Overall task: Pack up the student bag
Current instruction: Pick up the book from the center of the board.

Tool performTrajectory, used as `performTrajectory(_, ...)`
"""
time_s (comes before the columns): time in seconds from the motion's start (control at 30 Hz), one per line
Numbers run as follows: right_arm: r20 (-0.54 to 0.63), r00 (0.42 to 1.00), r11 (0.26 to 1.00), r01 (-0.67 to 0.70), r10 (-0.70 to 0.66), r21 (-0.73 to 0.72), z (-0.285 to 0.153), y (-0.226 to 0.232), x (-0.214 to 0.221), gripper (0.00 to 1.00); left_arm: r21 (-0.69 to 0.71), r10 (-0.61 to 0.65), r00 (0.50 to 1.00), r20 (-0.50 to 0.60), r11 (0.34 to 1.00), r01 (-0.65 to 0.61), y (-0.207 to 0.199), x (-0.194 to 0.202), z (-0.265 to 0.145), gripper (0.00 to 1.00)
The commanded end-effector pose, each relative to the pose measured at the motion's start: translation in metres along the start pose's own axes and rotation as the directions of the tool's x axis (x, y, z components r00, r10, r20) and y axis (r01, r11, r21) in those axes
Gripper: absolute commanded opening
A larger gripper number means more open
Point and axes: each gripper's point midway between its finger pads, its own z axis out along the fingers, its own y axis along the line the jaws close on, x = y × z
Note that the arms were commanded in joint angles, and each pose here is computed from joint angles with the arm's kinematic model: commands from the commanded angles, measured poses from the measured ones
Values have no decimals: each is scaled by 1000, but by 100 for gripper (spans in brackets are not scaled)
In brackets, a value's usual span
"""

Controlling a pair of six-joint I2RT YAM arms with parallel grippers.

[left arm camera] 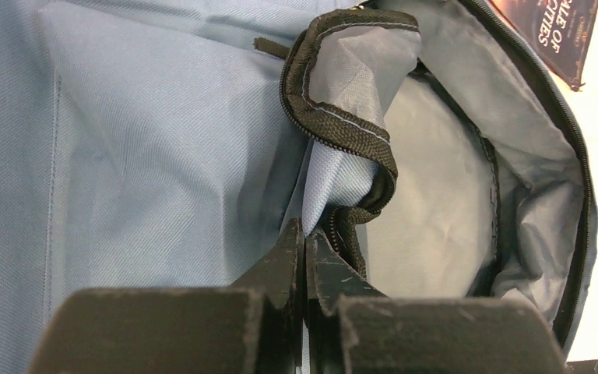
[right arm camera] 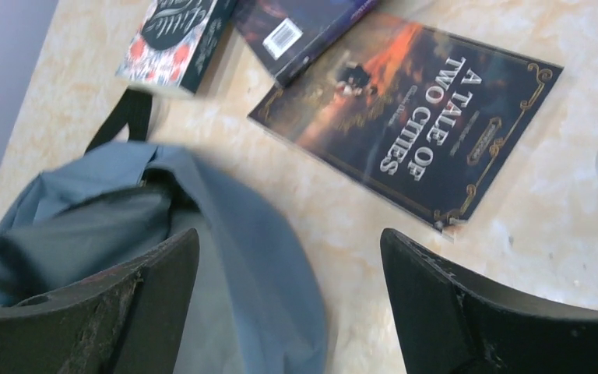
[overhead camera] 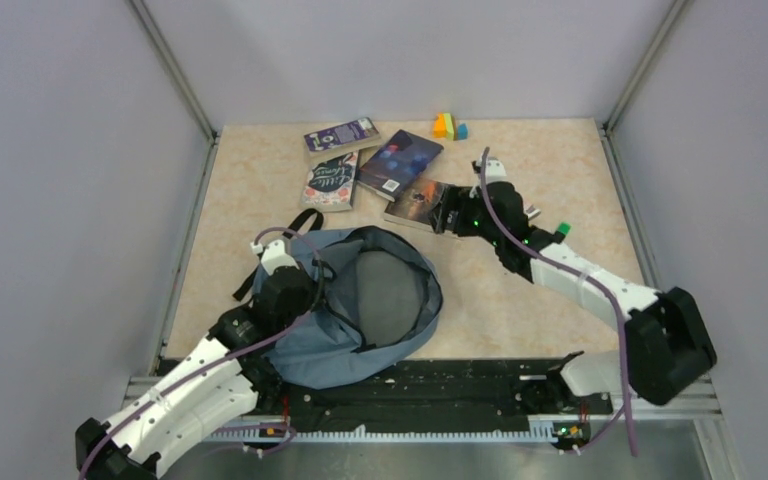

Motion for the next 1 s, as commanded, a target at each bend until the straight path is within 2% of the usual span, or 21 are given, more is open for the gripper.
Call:
performTrajectory(0.0,149,984,994,-93,102,-64,38,6,-58,84,33,35,995,96,999,-39,-7,-23,-3,0)
performTrajectory(0.13,150,969,977,-182,198,-112,84,-8,-71,81,31,62,992,113,997,-66,-8,-29,-6,0)
performTrajectory(0.5,127,931,939,-341,343,-42,203,-66,-77,77,59,40,990,137,997,-49,-15,-36,-6,0)
performTrajectory(0.67,115,918,924,-383,381,0,234,-91,-70,75,76,25,990,138,996,-36,-19,-35,-6,0)
performTrajectory(0.8,102,901,905,-425,422,16,249,-108,-61,69,79,23,991,131,996,-34,-20,-35,-5,0)
performTrajectory(0.97,75,892,895,-446,445,4,267,-117,-52,67,85,25,991,131,996,-37,-22,-36,-5,0)
